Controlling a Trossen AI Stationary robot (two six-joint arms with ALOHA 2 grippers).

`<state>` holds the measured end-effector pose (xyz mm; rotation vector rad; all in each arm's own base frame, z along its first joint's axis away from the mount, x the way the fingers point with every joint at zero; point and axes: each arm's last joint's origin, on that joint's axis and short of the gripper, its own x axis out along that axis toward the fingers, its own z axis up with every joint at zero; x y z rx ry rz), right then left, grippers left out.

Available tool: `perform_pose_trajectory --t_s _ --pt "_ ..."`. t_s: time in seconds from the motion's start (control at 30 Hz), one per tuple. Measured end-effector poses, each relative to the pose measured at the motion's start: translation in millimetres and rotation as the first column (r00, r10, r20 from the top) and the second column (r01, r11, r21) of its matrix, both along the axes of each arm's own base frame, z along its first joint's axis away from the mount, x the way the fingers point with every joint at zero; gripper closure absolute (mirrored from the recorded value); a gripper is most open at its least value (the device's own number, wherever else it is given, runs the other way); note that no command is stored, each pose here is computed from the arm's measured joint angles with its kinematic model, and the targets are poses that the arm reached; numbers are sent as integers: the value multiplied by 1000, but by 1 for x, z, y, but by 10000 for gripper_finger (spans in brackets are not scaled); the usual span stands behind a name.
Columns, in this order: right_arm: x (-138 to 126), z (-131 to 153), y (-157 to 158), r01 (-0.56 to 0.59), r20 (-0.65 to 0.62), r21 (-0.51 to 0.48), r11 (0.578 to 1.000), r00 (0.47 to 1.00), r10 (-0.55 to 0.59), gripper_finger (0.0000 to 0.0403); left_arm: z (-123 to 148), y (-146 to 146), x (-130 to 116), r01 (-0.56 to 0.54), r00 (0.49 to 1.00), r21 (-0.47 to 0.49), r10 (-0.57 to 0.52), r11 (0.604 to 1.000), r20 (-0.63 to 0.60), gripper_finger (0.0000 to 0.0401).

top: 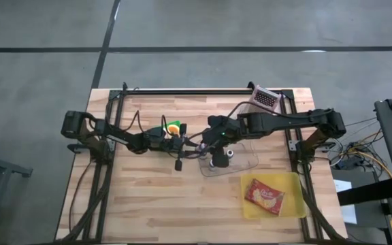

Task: Pick & Place Food Item
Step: Put the pink food coloring bottle into the transparent bin

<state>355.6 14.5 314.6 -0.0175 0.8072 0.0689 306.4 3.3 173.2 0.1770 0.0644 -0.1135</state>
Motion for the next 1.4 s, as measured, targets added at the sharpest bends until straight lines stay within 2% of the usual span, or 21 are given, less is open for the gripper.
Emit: perform_pose_trajectory --t_s 1.4 --pt "-1 0 1 -19 -8 -17 1000 1000 19 276 1 0 0 -1 1000 0 1 1000 10 334"
